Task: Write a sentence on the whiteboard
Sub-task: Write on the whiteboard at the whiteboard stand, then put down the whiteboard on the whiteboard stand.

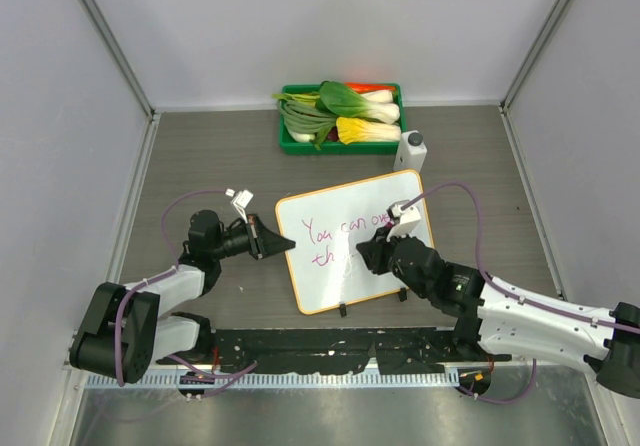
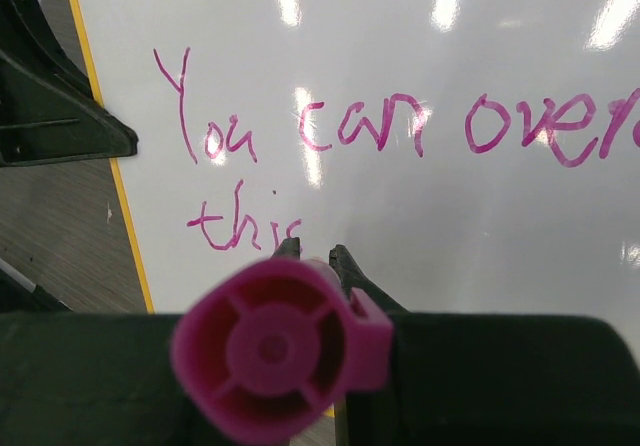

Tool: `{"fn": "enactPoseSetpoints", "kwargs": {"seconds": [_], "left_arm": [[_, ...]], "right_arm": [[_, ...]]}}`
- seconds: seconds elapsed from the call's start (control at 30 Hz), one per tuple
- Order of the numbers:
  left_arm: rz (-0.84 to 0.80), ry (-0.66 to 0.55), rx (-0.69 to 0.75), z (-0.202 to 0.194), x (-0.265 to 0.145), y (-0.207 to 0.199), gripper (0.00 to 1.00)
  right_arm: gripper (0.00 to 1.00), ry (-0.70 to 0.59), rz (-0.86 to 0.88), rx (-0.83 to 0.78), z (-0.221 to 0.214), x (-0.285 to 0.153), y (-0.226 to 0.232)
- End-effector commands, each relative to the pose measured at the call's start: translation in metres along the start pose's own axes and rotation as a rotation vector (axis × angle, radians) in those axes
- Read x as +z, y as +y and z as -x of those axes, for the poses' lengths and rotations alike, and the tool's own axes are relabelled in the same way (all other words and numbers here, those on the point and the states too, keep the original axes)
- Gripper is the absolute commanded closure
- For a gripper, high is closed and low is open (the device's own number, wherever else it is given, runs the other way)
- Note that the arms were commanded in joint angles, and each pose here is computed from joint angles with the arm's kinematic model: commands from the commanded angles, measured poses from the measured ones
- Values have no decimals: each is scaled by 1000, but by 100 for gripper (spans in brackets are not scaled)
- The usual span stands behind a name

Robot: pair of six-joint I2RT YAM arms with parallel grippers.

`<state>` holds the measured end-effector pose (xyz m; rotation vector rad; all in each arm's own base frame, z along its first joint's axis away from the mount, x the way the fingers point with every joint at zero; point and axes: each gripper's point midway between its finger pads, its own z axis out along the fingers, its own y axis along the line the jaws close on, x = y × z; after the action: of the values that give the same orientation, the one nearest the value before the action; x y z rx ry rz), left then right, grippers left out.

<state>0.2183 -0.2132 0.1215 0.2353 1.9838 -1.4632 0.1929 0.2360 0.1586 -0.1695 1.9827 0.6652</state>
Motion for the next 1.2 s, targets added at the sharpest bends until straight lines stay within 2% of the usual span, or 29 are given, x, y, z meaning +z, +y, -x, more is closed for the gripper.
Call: {"fn": "enactPoseSetpoints", "kwargs": {"seconds": [0.0, 0.4, 0.9, 1.03, 1.17], "left_arm": [[50, -11, 43, 2, 3, 13, 100], [51, -10, 40, 2, 3, 14, 100], [45, -23, 61, 3, 1, 9, 100], [54, -40, 80, 5, -2, 8, 94], [57, -54, 94, 6, -5, 5, 83]], "right_arm": [[99, -34, -27, -6, 7, 4, -4], [99, 15, -123, -47, -16, 15, -24], [99, -125, 6, 52, 48, -21, 5], [99, -110, 13, 54, 48, -23, 7], [99, -95, 23, 64, 44, -25, 7]]}}
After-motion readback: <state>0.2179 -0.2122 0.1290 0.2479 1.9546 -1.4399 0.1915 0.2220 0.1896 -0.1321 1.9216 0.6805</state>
